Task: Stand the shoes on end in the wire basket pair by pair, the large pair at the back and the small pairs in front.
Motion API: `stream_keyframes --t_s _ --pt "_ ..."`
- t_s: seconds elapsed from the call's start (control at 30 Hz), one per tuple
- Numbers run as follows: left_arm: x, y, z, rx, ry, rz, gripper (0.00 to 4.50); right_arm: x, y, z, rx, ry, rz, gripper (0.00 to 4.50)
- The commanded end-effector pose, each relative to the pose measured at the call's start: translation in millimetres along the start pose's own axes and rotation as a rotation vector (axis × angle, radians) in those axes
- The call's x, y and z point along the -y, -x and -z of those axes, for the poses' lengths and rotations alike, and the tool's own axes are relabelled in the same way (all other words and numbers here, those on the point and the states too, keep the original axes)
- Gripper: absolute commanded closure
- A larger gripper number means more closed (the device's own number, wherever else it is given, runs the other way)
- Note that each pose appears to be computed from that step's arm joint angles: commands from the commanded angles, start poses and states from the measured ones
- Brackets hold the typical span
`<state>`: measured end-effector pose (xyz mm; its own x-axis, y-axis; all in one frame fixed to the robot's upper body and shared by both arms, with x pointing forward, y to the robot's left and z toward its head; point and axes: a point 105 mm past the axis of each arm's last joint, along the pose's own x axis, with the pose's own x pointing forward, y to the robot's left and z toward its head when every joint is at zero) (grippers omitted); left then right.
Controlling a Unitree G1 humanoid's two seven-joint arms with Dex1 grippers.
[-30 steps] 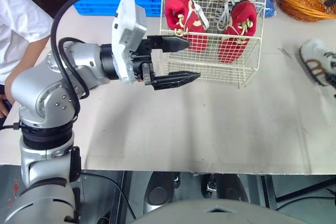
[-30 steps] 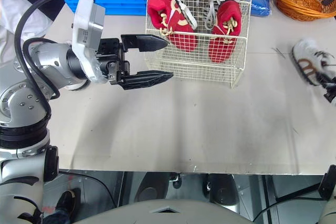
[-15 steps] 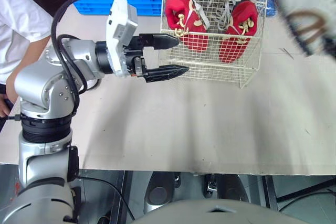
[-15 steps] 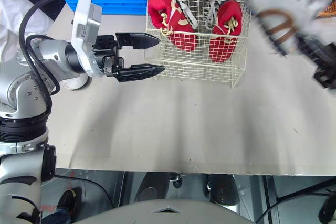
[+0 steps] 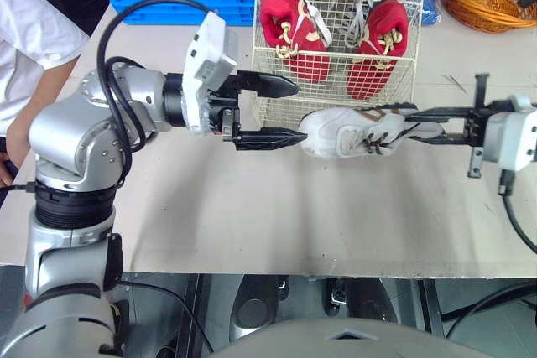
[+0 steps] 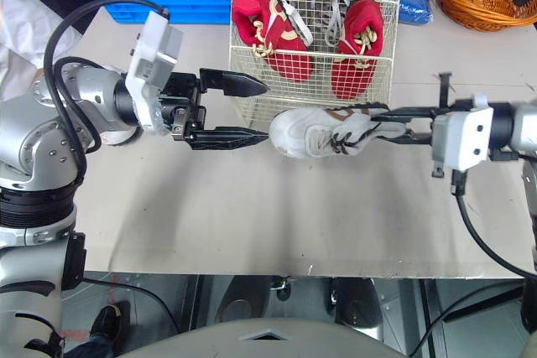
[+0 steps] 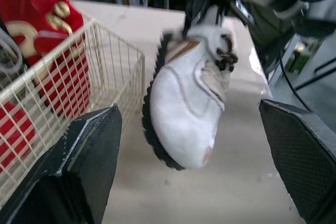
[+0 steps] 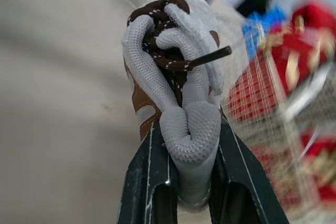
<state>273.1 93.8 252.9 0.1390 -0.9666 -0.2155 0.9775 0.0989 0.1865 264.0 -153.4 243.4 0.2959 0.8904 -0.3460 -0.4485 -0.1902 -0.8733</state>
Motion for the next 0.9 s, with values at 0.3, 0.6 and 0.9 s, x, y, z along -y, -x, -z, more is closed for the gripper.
stream_keyframes --t_s 0.3,0.6,0.9 --pt "-2 -17 22 -0.15 -0.065 0.115 0.0 32 -34 -38 0.12 0.522 -0.055 4.48" --pt "-4 -17 22 -0.146 -0.056 0.15 3.5 32 -33 -34 0.111 0.495 -0.036 3.53" --pt "-15 -6 15 0.024 0.051 0.018 3.96 23 -12 -22 0.074 -0.037 0.122 0.0"
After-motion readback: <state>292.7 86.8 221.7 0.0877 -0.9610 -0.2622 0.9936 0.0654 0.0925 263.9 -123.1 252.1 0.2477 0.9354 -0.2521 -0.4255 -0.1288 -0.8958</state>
